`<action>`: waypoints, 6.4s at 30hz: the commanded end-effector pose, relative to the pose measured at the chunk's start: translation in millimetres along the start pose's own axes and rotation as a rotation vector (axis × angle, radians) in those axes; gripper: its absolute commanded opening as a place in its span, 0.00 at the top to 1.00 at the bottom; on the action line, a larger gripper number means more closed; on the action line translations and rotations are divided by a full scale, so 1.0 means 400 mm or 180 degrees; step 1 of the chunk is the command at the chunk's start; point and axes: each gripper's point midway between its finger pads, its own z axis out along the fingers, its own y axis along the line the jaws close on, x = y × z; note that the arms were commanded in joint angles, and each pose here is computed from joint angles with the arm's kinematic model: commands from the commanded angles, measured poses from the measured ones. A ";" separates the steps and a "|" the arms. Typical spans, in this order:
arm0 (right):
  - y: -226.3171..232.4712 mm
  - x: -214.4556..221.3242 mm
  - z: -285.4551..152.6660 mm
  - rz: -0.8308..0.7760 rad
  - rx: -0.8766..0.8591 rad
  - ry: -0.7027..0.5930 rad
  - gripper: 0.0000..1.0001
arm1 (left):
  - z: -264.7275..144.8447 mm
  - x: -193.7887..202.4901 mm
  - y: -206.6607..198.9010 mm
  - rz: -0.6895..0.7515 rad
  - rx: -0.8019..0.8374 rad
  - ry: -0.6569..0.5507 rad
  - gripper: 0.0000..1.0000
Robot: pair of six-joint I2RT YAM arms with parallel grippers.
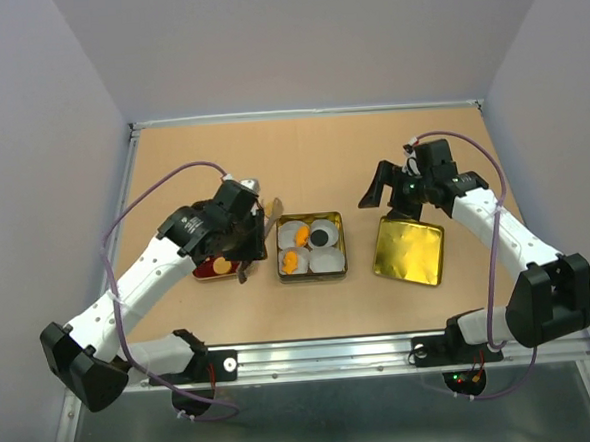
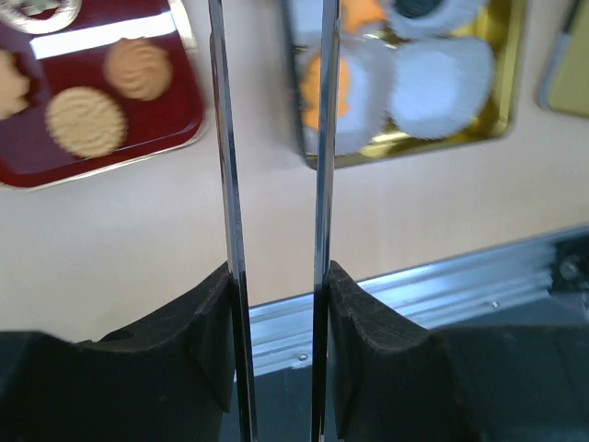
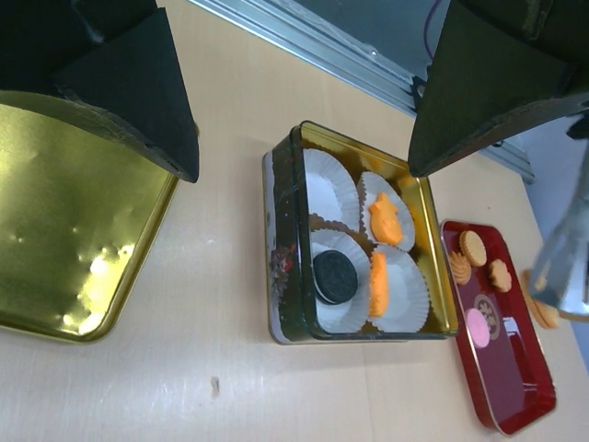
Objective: Pack the cookies
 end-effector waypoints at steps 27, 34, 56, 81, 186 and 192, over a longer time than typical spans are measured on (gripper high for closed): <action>0.041 -0.056 -0.047 -0.0077 -0.0053 -0.0255 0.00 | 0.134 0.241 -0.230 0.0568 0.0408 0.0305 0.80; 0.036 -0.054 -0.042 -0.0079 -0.0034 -0.0245 0.00 | 0.132 0.242 -0.244 0.0594 0.0489 0.0308 0.73; 0.022 -0.040 -0.035 -0.0052 0.0004 -0.0205 0.00 | 0.111 0.251 -0.266 0.0644 0.0607 0.0347 0.39; -0.002 -0.039 -0.018 -0.0110 0.0099 -0.0175 0.00 | -0.042 -0.126 -0.133 0.0292 0.0190 -0.0615 0.37; 0.214 -0.218 -0.113 -0.0593 0.0340 -0.0822 1.00 | -0.102 -0.617 -0.116 0.0130 0.1330 -0.2394 0.12; 0.471 -0.241 -0.297 -0.0814 -0.0944 -0.1042 1.00 | -0.222 -0.583 -0.200 0.0329 0.2199 -0.2801 0.12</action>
